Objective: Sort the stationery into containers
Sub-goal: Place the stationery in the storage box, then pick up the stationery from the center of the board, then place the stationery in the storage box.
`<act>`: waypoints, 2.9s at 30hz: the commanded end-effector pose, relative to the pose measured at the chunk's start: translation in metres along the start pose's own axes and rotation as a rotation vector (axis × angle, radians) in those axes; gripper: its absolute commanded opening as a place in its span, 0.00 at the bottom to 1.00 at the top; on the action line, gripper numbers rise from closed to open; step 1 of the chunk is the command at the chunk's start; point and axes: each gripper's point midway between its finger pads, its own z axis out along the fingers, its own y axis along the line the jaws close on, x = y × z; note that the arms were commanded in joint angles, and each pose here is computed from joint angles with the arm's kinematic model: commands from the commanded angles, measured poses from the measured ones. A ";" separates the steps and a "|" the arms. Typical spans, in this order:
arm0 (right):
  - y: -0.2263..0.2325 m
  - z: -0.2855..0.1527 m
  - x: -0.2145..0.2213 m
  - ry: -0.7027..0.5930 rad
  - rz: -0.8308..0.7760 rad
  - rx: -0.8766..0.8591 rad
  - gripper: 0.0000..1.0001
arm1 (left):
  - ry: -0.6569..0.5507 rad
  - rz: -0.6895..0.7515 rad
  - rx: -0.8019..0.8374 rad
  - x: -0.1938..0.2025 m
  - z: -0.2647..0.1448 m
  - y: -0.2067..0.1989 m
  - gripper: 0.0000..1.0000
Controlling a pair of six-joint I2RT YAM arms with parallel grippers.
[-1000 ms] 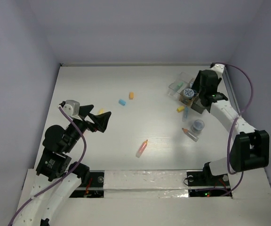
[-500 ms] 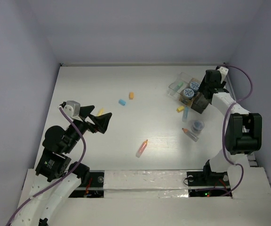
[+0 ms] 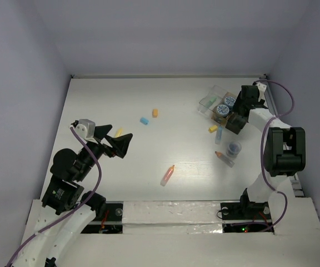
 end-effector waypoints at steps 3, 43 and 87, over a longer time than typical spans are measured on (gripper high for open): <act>0.009 -0.008 -0.055 -0.140 0.074 -0.022 0.94 | -0.065 0.018 0.020 -0.024 -0.003 -0.007 0.99; -0.024 -0.127 0.131 0.353 -0.006 -0.115 0.85 | -0.164 0.021 0.064 -0.044 -0.032 -0.021 0.99; 0.030 -0.099 -0.036 0.335 0.052 -0.434 0.29 | -0.144 0.015 0.071 -0.040 -0.028 -0.023 0.99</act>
